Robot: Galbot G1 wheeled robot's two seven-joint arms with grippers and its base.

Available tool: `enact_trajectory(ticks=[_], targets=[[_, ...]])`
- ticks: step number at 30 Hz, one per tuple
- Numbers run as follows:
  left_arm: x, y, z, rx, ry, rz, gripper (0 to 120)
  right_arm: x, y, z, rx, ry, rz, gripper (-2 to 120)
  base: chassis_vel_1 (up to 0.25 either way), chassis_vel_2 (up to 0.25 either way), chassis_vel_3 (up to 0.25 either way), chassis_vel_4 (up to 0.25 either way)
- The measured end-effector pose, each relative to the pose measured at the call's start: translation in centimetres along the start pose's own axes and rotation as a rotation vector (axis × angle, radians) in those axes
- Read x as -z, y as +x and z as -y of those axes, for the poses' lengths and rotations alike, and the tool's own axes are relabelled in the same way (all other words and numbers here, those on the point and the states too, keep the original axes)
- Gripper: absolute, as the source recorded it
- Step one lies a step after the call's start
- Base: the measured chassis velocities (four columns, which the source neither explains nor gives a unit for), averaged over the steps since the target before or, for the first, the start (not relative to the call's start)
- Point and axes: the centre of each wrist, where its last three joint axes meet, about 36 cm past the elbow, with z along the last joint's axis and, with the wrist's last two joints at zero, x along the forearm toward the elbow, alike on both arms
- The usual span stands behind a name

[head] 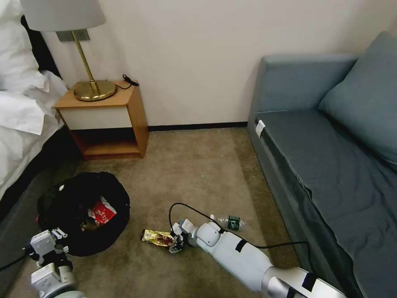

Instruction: Pick up the trash bin, then pick up the garbage on the floor and place it into the trash bin.

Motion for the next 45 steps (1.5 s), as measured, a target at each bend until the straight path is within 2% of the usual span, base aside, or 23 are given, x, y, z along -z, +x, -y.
enact_trajectory(ticks=[2, 4, 6, 8, 10, 11, 14, 15, 17, 26, 28, 30, 32, 34, 36, 38, 41, 44, 45], targets=[[0.0, 0.0, 0.0, 0.0, 0.0, 0.0, 3, 0.0, 0.0, 0.0, 0.0, 0.0, 0.0, 59, 0.0, 0.0, 0.0, 0.0], [0.0, 0.0, -0.1, 0.001, -0.001, 0.0, 3, -0.2, 0.2, 0.1, -0.001, 0.005, 0.0, 46, 0.0, 0.0, 0.0, 0.0], [0.0, 0.0, -0.1, 0.001, -0.002, 0.0, 3, -0.2, 0.2, 0.1, -0.001, 0.006, 0.001, 45, 0.0, 0.0, 0.0, 0.0], [-0.1, 0.0, -0.1, 0.002, -0.003, -0.001, 3, -0.2, 0.5, 0.3, 0.0, 0.013, 0.004, 31, 0.0, 0.0, 0.0, 0.0], [-0.1, 0.1, -0.1, 0.003, -0.003, -0.002, 3, -0.2, 0.6, 0.3, -0.001, 0.014, 0.004, 30, 0.0, 0.0, 0.0, 0.0], [-0.1, 0.1, -0.1, 0.003, -0.002, -0.002, 3, -0.3, 0.7, 0.4, -0.004, 0.014, 0.004, 25, 0.0, 0.0, 0.0, 0.0], [-0.1, 0.1, -0.1, 0.003, -0.002, -0.002, 3, -0.3, 0.7, 0.4, -0.004, 0.014, 0.004, 25, 0.0, 0.0, 0.0, 0.0], [-0.5, 0.2, -0.2, 0.008, -0.005, -0.004, 3, -0.6, 0.9, 0.6, -0.012, 0.007, 0.008, 10, 0.0, 0.0, 0.0, 0.0], [-0.6, 0.3, -0.2, 0.01, -0.007, -0.005, 3, -0.8, 1.1, 0.6, -0.015, 0.004, 0.014, 1, 0.0, 0.0, 0.0, 0.0], [-0.8, 0.4, -0.3, 0.016, -0.011, -0.009, 3, 0.3, 2.2, 1.4, -0.035, -0.022, 0.071, 0, 0.0, 0.0, 0.0, 0.0], [-0.9, 0.6, -0.3, 0.014, -0.012, -0.013, 3, 1.9, 2.9, 2.1, -0.053, -0.065, 0.134, 0, 0.0, 0.0, 0.0, 0.0], [-0.9, 0.6, -0.2, 0.013, -0.013, -0.013, 3, 2.3, 3.1, 2.2, -0.058, -0.075, 0.152, 0, 0.0, 0.0, 0.0, 0.0], [-1.0, 0.7, -0.1, 0.009, -0.018, -0.015, 3, 5.9, 4.3, 2.5, -0.081, -0.141, 0.283, 0, 0.0, 0.0, 0.0, 0.0], [-1.1, 0.8, -0.1, 0.008, -0.019, -0.016, 3, 6.3, 4.4, 2.5, -0.083, -0.147, 0.299, 0, 0.0, 0.0, 0.0, 0.0], [-1.3, 0.9, 0.1, 0.004, -0.025, -0.021, 3, 10.0, 5.6, 1.8, -0.093, -0.201, 0.432, 0, 0.0, 0.0, 0.0, 0.0], [-1.4, 0.9, 0.2, 0.003, -0.025, -0.022, 3, 11.2, 6.0, 1.3, -0.09, -0.22, 0.473, 0, 0.0, 0.0, 0.0, 0.0], [-1.8, 0.9, 0.7, -0.002, -0.024, -0.033, 3, 15.2, 7.9, -1.6, -0.047, -0.276, 0.609, 0, 0.0, 0.0, 0.0, 0.0], [-1.9, 0.9, 0.8, -0.004, -0.023, -0.038, 3, 16.4, 8.5, -3.0, -0.018, -0.295, 0.643, 0, 0.0, 0.0, 0.0, 0.0], [-1.9, 1.0, 1.1, -0.009, -0.024, -0.048, 3, 17.3, 9.1, -4.5, 0.02, -0.31, 0.664, 0, 0.0, 0.0, 0.0, 0.0]])
